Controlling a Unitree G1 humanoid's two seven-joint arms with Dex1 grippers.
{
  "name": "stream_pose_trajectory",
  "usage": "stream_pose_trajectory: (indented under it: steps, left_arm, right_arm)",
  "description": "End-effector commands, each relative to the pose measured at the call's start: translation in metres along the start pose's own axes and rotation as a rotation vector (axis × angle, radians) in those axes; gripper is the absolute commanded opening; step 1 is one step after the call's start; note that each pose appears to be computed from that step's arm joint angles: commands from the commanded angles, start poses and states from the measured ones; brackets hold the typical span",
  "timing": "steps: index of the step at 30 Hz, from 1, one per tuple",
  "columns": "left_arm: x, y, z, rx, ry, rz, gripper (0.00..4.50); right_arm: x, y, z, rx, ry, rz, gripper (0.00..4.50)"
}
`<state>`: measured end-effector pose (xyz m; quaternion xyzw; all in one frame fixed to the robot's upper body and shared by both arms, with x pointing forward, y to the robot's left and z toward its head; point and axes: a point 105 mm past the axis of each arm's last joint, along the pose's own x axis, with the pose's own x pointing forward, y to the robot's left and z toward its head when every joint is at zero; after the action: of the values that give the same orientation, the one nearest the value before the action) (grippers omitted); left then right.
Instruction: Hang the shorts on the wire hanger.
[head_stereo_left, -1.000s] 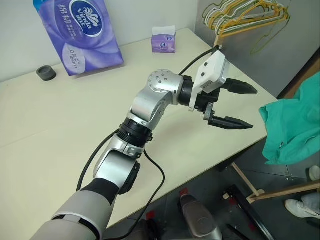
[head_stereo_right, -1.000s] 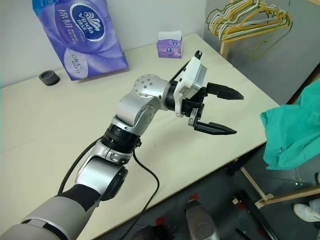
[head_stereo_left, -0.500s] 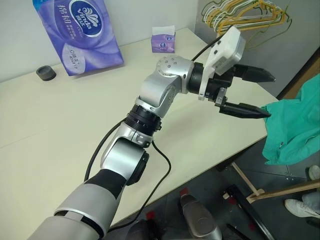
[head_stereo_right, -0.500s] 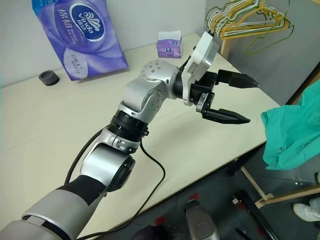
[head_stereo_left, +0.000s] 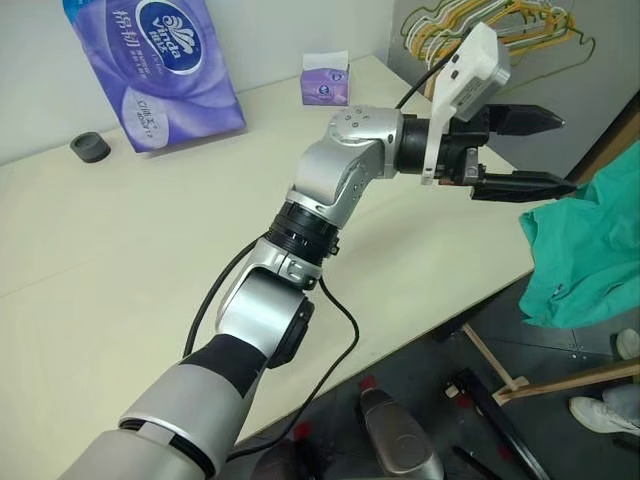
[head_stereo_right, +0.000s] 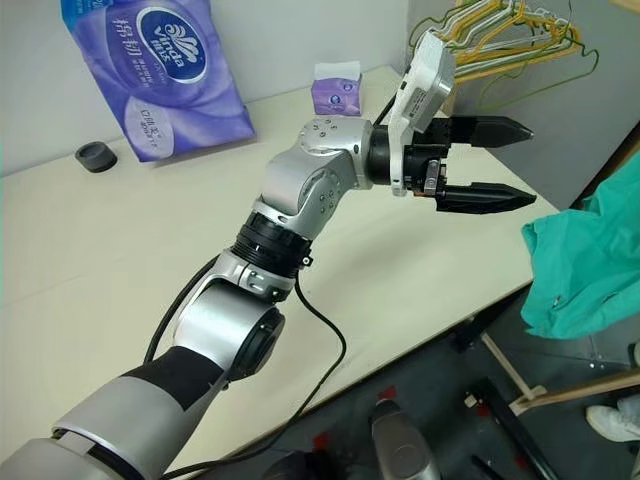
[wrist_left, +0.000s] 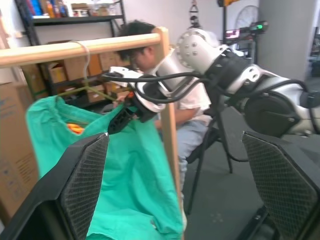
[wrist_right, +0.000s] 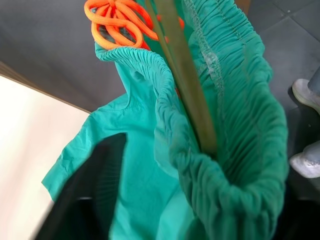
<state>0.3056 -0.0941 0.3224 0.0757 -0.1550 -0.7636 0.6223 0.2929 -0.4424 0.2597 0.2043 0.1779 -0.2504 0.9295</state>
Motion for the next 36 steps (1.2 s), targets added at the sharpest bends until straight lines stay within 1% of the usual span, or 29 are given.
stream_pose_trajectory:
  steps: [1, 3, 5, 8, 10, 12, 16, 20, 26, 28, 29, 31, 36]
  left_arm:
    - [0.006, -0.002, 0.018, 0.062, -0.031, 0.008, 4.5]
    - [0.007, -0.001, 0.018, 0.065, -0.028, 0.018, 4.5]
    - [0.007, -0.002, 0.017, 0.068, -0.02, 0.026, 4.5]
    - [0.006, 0.0, 0.015, 0.068, -0.01, 0.05, 4.5]
    - [0.006, 0.003, 0.014, 0.073, -0.004, 0.071, 4.5]
    - [0.005, 0.004, 0.013, 0.076, 0.0, 0.081, 4.5]
    - [0.004, 0.006, 0.013, 0.08, 0.006, 0.094, 4.5]
    - [0.003, 0.008, 0.013, 0.084, 0.008, 0.104, 4.5]
    - [0.002, 0.01, 0.011, 0.092, 0.014, 0.125, 4.5]
    - [0.001, 0.013, 0.011, 0.094, 0.015, 0.148, 4.5]
    - [0.0, 0.015, 0.011, 0.097, 0.015, 0.161, 4.5]
    - [0.0, 0.017, 0.011, 0.101, 0.014, 0.179, 4.5]
    - [-0.005, 0.022, 0.012, 0.11, 0.013, 0.224, 4.5]
  right_arm:
    - [-0.012, 0.006, 0.022, -0.006, -0.106, 0.032, 4.45]
    - [-0.014, 0.008, 0.026, -0.008, -0.126, 0.04, 4.45]
    - [-0.02, 0.01, 0.034, -0.023, -0.175, 0.044, 4.45]
    - [-0.031, 0.018, 0.05, -0.072, -0.279, 0.051, 4.45]
    - [-0.041, 0.02, 0.067, -0.186, -0.4, 0.007, 4.45]
    - [-0.051, 0.025, 0.078, -0.175, -0.479, -0.008, 4.45]
    - [-0.068, 0.037, 0.095, -0.3, -0.649, -0.056, 4.45]
    - [-0.091, 0.046, 0.114, -0.411, -0.841, -0.145, 4.45]
    - [-0.109, 0.063, 0.124, -0.487, -1.009, -0.158, 4.45]
    - [-0.125, 0.079, 0.128, -0.566, -1.149, -0.129, 4.45]
    - [-0.13, 0.084, 0.128, -0.586, -1.19, -0.122, 4.45]
    - [-0.136, 0.097, 0.124, -0.634, -1.258, -0.072, 4.45]
    - [-0.152, 0.137, 0.105, -0.769, -1.409, 0.071, 4.45]
